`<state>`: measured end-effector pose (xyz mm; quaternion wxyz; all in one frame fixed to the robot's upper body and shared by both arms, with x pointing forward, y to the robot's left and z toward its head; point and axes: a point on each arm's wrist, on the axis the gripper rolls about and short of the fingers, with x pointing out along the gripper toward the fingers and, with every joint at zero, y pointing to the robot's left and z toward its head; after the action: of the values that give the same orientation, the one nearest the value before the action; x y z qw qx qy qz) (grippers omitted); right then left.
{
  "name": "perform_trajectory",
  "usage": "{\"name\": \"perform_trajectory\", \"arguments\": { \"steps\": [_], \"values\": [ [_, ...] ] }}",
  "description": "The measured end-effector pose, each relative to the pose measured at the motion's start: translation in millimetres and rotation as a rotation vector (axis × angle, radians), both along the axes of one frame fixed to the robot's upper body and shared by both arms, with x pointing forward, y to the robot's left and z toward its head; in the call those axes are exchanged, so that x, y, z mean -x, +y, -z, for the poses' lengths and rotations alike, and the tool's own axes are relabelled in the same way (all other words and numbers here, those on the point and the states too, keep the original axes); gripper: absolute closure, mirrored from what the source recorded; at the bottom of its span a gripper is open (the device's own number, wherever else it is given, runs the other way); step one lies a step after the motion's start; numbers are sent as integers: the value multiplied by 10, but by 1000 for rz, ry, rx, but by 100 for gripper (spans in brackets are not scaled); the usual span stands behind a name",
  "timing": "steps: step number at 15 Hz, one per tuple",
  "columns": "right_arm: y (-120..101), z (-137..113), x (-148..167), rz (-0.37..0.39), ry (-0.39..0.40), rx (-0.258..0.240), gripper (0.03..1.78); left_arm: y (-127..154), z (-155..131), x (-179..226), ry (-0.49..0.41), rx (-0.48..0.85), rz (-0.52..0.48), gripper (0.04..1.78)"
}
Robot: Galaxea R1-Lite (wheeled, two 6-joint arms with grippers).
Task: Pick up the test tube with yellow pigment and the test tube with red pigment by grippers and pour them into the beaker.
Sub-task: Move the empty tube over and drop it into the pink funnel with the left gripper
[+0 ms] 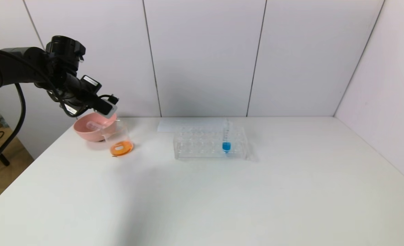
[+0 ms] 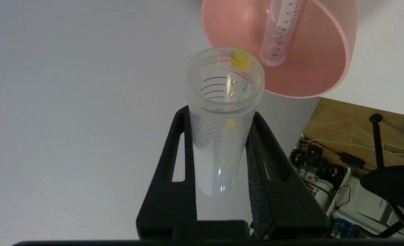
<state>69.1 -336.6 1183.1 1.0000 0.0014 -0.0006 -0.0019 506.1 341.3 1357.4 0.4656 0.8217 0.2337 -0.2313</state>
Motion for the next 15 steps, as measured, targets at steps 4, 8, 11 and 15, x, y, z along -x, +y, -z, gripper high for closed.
{"name": "perform_trajectory", "arguments": {
  "steps": [4,8,11,15],
  "values": [
    [0,0,0,0,0,0,11,2,0,0,0,0,0,138],
    [0,0,0,0,0,0,11,-3,0,0,0,-3,-2,138],
    [0,0,0,0,0,0,11,-5,3,4,2,-9,-10,138],
    [0,0,0,0,0,0,11,-8,-2,13,2,-9,-9,138]
  ]
}}
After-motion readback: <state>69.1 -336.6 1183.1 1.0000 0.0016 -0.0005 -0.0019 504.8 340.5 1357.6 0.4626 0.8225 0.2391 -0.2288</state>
